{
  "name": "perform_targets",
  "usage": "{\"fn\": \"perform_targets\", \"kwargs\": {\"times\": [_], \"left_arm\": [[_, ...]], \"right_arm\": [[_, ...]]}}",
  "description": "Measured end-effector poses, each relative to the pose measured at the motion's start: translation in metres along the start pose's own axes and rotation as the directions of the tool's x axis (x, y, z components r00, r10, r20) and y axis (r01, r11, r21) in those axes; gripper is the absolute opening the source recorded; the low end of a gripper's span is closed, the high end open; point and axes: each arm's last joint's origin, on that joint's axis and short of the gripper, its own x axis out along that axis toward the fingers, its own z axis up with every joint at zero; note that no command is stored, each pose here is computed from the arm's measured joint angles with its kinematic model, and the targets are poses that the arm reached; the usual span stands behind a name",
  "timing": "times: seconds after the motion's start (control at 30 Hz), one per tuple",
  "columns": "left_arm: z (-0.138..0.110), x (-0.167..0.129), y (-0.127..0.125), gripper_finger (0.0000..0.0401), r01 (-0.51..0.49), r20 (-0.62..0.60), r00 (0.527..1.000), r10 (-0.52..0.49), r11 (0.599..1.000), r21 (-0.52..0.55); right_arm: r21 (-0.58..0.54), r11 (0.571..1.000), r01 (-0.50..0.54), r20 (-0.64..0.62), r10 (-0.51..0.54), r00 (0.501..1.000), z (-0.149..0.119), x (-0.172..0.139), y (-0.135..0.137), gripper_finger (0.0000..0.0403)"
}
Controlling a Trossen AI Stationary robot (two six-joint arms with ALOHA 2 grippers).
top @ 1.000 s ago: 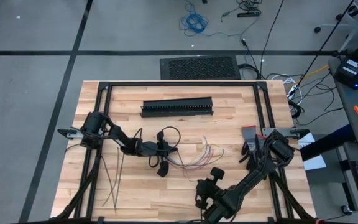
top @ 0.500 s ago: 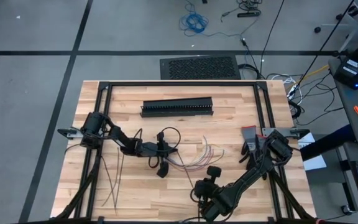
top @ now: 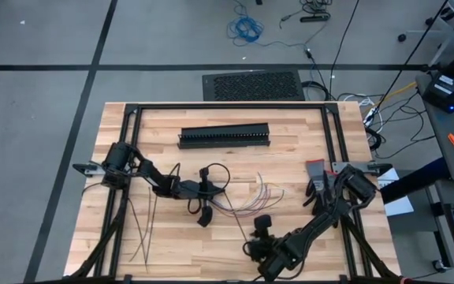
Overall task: Ziptie cables
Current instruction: Wrap the zip tie around the cable wires
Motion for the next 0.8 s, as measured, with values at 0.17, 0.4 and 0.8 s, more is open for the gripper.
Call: {"fn": "perform_targets", "kwargs": {"times": [0.17, 0.4, 0.8], "left_arm": [[0.0, 0.001, 0.002, 0.0, -0.005, -0.001, 1.0, 0.005, 0.999, -0.052], [0.0, 0.001, 0.002, 0.0, -0.006, 0.0, 1.0, 0.006, 0.998, -0.056], [0.0, 0.001, 0.002, 0.0, -0.007, -0.001, 1.0, 0.007, 0.998, -0.057]], "right_arm": [[-0.006, 1.0, -0.003, 0.08, 0.003, 0.997, 0.005, 0.006, 0.0, 0.0138], [-0.046, 0.999, 0.021, 0.145, -0.015, 0.989, 0.011, 0.03, 0.003, 0.0136], [-0.023, 0.998, 0.066, 0.217, -0.06, 0.974, 0.023, 0.051, -0.011, 0.0135]]}}
